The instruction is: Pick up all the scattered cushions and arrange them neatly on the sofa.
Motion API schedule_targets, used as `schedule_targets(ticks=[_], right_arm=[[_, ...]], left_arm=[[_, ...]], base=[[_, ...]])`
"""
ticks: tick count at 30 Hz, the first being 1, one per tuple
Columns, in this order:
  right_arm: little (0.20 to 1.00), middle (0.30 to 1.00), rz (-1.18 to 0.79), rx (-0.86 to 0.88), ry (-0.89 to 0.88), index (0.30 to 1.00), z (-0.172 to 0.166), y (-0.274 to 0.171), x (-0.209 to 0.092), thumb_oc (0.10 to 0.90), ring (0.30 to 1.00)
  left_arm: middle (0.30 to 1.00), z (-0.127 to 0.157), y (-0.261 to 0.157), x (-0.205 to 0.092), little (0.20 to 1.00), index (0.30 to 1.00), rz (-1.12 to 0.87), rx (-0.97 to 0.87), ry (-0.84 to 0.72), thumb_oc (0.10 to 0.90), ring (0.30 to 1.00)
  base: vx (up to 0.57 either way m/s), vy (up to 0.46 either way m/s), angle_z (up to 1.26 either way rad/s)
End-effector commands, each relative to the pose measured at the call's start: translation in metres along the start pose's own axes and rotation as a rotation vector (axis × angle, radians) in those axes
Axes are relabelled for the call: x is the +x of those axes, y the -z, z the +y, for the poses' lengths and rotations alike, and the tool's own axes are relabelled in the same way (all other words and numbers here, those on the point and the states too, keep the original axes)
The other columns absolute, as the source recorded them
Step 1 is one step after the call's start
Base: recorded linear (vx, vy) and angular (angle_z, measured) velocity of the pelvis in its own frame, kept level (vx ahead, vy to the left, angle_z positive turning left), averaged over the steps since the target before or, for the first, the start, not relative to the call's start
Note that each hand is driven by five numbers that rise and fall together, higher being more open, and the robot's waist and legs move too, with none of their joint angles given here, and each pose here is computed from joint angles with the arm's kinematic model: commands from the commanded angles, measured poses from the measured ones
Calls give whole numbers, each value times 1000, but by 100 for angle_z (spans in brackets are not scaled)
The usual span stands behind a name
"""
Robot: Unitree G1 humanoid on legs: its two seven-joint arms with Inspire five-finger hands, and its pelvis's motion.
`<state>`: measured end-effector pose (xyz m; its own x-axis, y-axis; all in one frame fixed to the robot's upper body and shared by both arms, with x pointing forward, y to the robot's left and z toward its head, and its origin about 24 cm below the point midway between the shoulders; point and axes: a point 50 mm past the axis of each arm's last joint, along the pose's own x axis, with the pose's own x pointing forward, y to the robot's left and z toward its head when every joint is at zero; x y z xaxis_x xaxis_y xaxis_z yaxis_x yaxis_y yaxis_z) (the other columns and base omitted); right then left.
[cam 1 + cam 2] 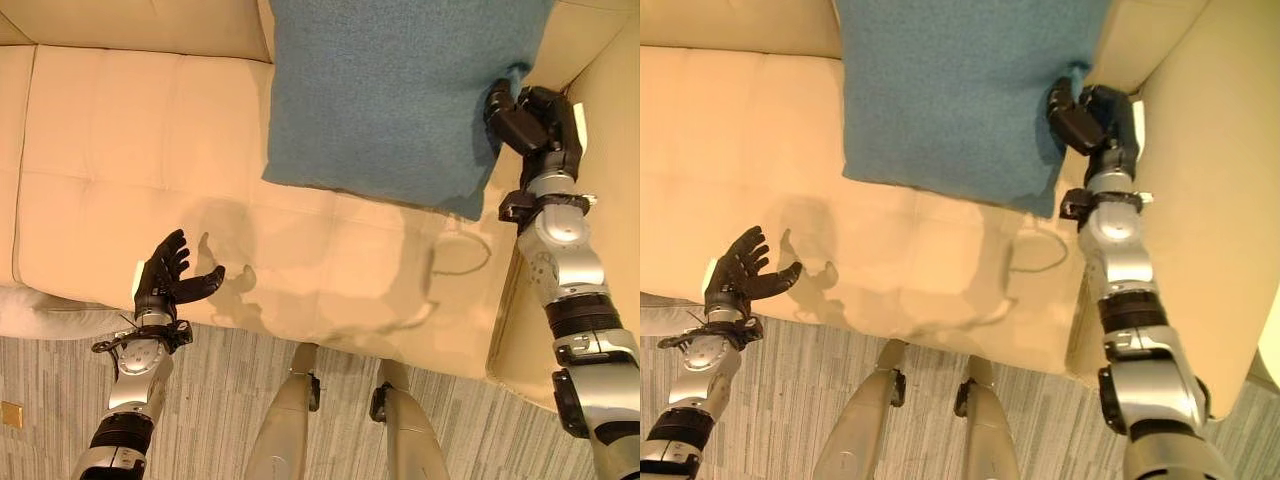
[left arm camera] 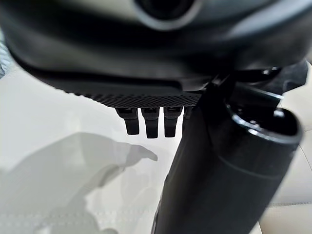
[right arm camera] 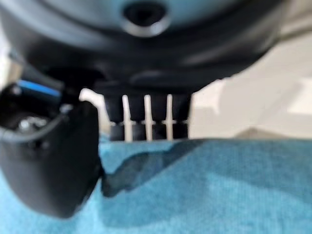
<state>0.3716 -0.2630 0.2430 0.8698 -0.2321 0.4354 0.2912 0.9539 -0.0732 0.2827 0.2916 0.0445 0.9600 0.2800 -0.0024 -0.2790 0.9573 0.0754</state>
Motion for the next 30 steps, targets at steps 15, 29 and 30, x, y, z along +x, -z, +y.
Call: schedule_targets(ticks=[15,29,30], right_arm=[[900,900,-210,-79,-44,900,11,-31,-2,800,900],[900,900,-177,-372,-1,900,-34,-7,-35,800,900],[900,900,-195,-359,-23,900,-21,-7,-36,800,900]], left_arm=[[900,39,12,-24,900,900,9,42,-98,800,900],[900,51,24,-34,900,900,66,84,-134,800,900],[900,40,14,-22,900,900,44,117,-117,800,900]], base=[[0,0,0],[-1,2,1],[-20,16,-4]])
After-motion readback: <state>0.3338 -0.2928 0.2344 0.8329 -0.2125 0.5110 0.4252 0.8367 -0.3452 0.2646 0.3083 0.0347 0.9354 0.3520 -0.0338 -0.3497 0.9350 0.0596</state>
